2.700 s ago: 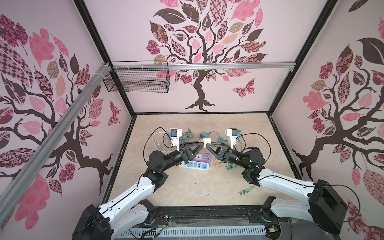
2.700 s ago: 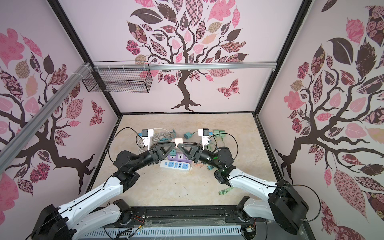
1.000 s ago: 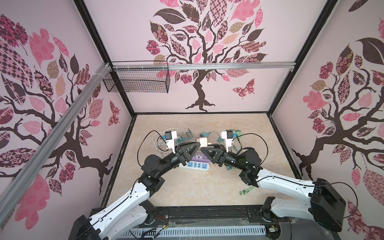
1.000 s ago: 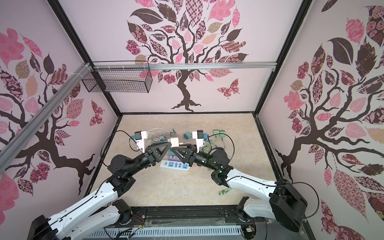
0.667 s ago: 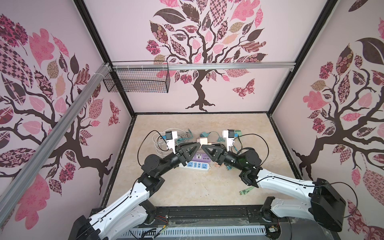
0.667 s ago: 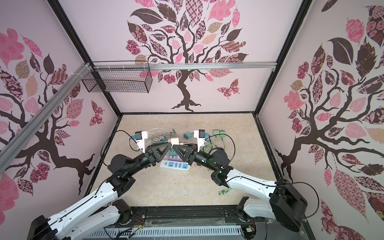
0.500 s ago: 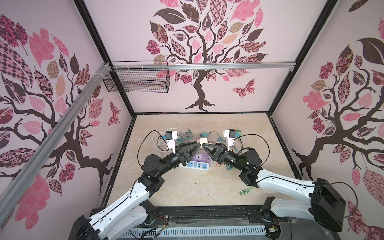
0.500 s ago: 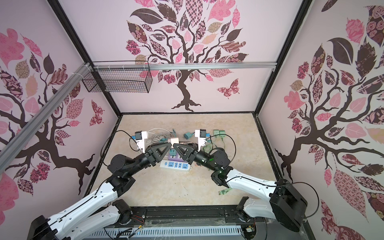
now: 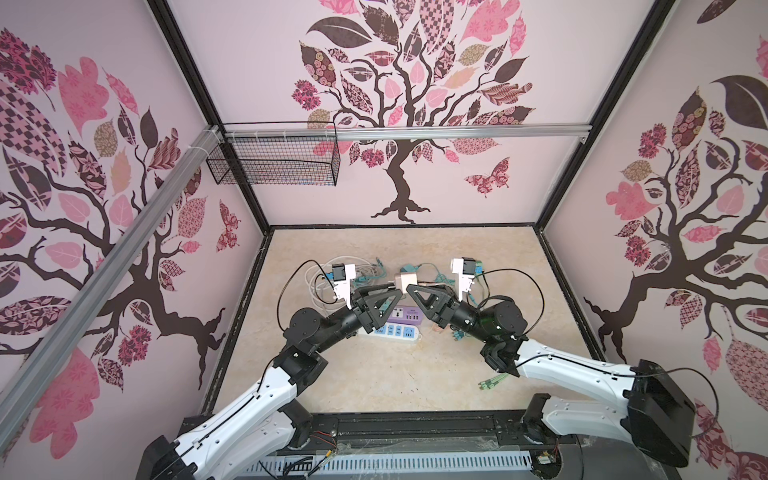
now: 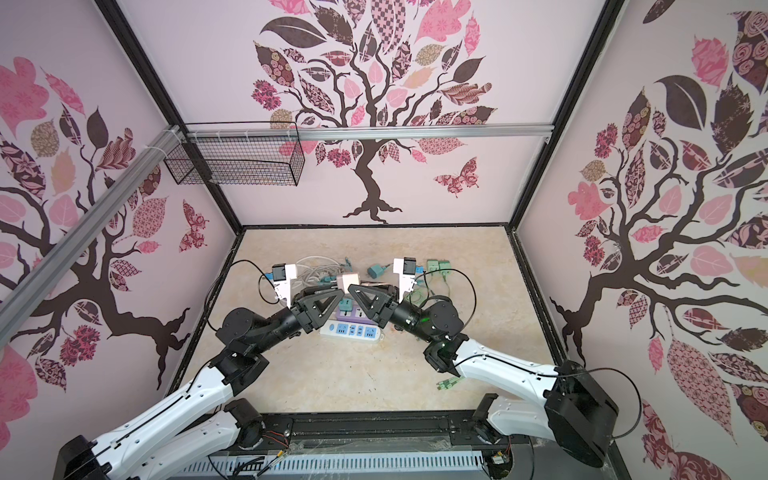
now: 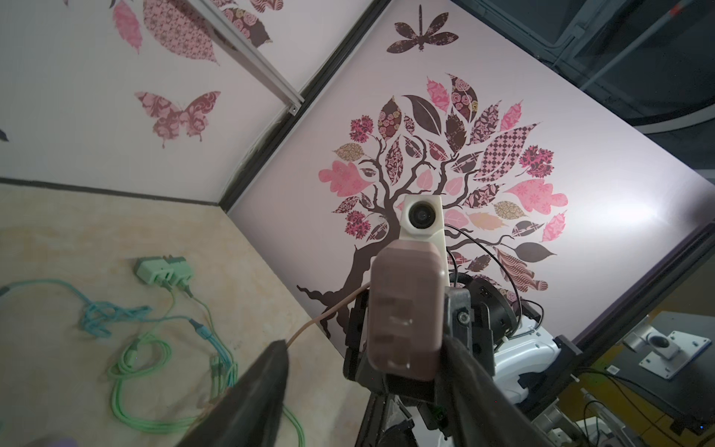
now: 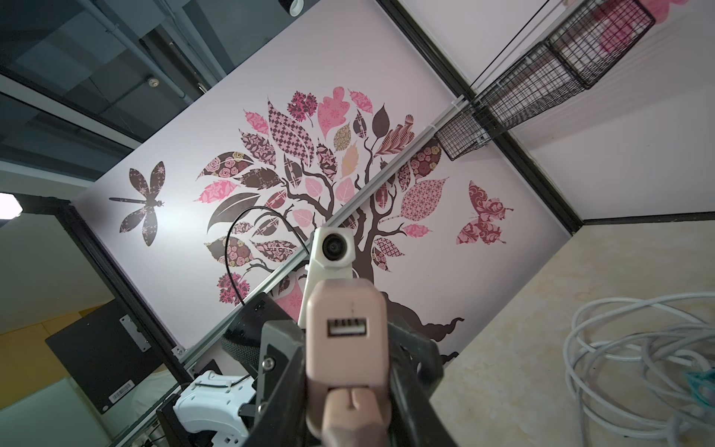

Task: Insert the plug
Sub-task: 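Open the left gripper off the pink charger while the right holds it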

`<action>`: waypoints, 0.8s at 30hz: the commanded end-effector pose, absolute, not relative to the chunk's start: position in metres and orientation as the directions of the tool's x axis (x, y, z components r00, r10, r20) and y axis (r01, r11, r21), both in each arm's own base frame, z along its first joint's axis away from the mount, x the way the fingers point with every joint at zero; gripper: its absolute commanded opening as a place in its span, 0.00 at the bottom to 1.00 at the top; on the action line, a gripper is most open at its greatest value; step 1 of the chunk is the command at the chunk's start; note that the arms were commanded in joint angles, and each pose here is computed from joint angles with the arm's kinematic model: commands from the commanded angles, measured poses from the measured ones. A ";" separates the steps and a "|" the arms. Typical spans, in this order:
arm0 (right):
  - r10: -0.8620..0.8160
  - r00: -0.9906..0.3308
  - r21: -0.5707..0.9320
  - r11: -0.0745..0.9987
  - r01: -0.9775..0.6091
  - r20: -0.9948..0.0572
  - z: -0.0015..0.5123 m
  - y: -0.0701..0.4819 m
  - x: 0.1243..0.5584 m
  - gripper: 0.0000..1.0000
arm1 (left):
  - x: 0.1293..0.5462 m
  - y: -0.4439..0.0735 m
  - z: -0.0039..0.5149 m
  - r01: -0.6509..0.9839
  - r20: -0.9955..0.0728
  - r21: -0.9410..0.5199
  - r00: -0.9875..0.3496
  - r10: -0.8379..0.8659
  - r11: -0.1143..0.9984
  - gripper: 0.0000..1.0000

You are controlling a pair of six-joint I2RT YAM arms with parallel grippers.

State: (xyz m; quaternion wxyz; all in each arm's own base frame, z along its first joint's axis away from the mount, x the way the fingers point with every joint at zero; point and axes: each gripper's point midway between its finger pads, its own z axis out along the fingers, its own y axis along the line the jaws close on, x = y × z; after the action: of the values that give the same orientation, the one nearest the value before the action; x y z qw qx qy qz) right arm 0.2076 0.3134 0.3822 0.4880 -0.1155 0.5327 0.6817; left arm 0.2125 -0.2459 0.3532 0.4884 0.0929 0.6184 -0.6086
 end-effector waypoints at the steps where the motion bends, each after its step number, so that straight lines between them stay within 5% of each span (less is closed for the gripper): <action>1: 0.562 -0.412 0.555 0.103 -0.826 -0.718 0.405 0.300 0.202 0.18 | 0.214 -0.232 0.351 0.690 -0.758 -0.633 -0.462 -0.461 0.349 0.77; 12: 0.126 -0.333 0.351 0.485 -0.801 -0.934 0.347 0.281 0.227 0.16 | 0.220 -0.172 0.280 0.429 -0.801 -0.548 -0.516 -0.304 0.718 0.78; 24: -0.374 -0.319 0.002 0.646 -0.764 -0.871 0.259 0.271 0.272 0.15 | 0.251 -0.149 0.182 0.151 -0.670 -0.548 -0.668 -0.324 0.823 0.75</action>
State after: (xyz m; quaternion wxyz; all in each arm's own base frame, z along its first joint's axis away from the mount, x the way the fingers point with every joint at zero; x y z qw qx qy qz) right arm 0.2643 0.2787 0.2759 0.4681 -0.3179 0.7734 0.2857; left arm 0.2460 -0.1544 0.2083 0.4265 -0.0336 0.8451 -0.3206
